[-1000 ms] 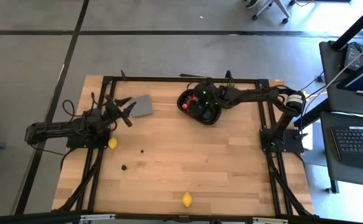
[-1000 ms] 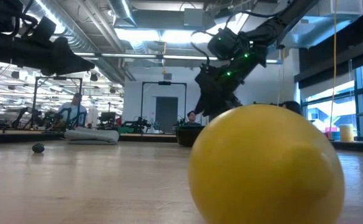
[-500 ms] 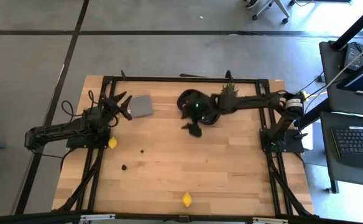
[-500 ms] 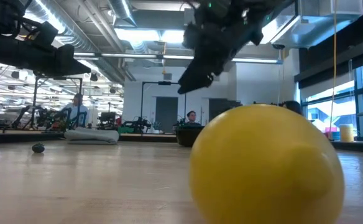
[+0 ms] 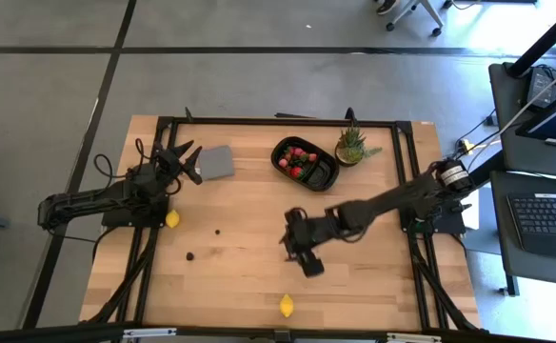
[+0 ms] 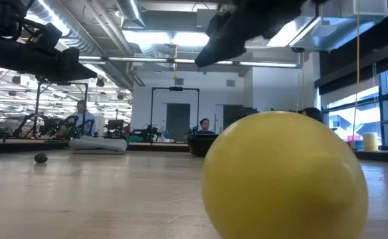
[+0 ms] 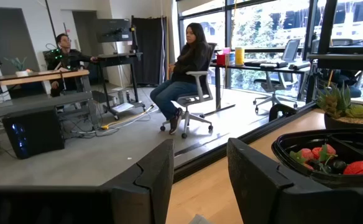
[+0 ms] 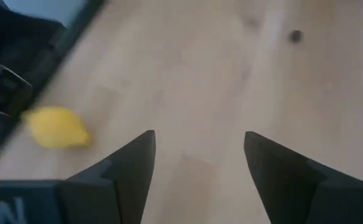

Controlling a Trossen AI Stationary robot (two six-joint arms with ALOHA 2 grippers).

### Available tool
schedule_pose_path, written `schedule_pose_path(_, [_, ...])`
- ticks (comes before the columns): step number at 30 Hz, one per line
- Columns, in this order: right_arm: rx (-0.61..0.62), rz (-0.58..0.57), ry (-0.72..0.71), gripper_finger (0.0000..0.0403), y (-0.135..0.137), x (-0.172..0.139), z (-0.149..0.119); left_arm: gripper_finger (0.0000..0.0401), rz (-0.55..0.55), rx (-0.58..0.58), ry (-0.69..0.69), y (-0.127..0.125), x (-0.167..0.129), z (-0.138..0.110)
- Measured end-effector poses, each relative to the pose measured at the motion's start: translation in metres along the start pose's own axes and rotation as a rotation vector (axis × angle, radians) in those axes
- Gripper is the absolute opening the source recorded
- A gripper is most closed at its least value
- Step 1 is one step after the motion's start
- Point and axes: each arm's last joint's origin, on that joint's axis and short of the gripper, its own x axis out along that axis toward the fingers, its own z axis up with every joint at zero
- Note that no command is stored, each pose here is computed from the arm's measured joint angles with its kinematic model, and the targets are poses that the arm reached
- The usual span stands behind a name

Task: Pick and placing Produce into tupperware
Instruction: Put the bottom lemon into the black bin

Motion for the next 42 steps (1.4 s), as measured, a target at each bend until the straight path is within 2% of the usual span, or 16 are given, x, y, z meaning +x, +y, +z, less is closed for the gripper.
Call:
schedule_pose_path(2, [0.022, 0.016, -0.003, 0.0247, 0.01, 0.0, 0.001, 0.014, 0.0, 0.0, 0.0, 0.0, 0.0, 0.0])
schedule_pose_path(8, [-0.031, 0.066, -0.012, 0.0255, 0.037, 0.0, 0.001, 0.014, 0.0, 0.0, 0.0, 0.0, 0.0, 0.0])
schedule_pose_path(16, [-0.055, 0.1, -0.022, 0.0318, 0.055, -0.001, 0.0, 0.014, 0.0, 0.0, 0.0, 0.0, 0.0, 0.0])
schedule_pose_path(21, [-0.04, 0.129, -0.039, 0.0334, 0.072, 0.001, 0.0, 0.014, 0.0, 0.0, -0.001, 0.0, 0.0, 0.0])
schedule_pose_path(28, [-0.073, 0.114, -0.087, 0.0335, 0.093, 0.04, -0.013, 0.014, -0.001, 0.001, 0.001, 0.0, 0.0, 0.0])
schedule_pose_path(33, [-0.117, 0.125, -0.061, 0.0335, 0.106, 0.07, -0.018, 0.014, -0.001, 0.002, 0.002, 0.0, 0.0, 0.0])
schedule_pose_path(37, [-0.165, 0.141, 0.014, 0.0335, 0.122, 0.091, -0.021, 0.014, -0.001, 0.004, 0.004, 0.0, 0.0, 0.0])
schedule_pose_path(42, [-0.176, 0.131, 0.112, 0.0335, 0.127, 0.103, -0.025, 0.014, -0.001, 0.004, 0.005, 0.0, 0.0, 0.0])
